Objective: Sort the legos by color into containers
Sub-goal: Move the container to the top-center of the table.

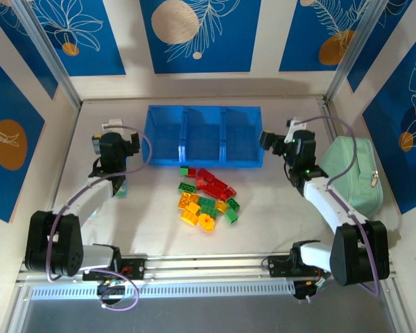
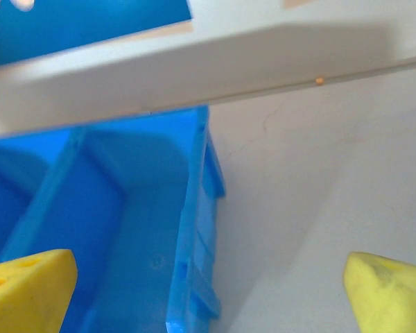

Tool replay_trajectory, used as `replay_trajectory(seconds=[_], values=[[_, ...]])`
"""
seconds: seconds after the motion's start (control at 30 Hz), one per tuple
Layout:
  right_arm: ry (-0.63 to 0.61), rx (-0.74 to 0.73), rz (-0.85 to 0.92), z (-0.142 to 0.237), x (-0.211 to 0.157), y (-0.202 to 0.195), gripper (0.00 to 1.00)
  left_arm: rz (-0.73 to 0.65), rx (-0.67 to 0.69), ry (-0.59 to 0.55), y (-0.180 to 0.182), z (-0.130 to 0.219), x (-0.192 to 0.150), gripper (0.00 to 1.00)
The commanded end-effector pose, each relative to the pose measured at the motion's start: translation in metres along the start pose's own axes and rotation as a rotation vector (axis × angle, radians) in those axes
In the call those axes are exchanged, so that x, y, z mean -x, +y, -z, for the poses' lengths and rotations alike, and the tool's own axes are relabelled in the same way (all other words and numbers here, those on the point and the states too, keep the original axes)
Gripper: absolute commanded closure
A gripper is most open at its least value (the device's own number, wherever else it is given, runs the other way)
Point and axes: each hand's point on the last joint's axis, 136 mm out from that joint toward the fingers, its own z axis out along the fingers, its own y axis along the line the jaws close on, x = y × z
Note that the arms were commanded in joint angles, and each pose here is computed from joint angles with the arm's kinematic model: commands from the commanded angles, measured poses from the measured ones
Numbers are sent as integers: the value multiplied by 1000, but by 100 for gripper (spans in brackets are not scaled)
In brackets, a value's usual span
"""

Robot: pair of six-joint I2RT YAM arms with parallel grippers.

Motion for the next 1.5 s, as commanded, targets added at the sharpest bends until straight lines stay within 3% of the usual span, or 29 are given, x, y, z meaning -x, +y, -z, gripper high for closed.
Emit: replay_trajectory(seconds=[0.0,0.13,0.27,0.47,0.67,1.47], values=[[288,-57,-217,12,-45,-10,1,26,-21,186,-2,18,-22,0],[398,16,-173,11,-50,15,0,71,-117,250,-22,32,-27,0],[436,90,-94,12,-62,39,7,127,-209,306,-41,36,-41,1],[536,46,-22,1,-84,47,17,143,-238,375,-56,21,-55,8],[572,-94,-25,-12,-91,23,33,146,-253,396,-69,-4,-54,13],[615,-75,-31,-50,-92,12,40,137,-307,464,-82,-66,-49,17]])
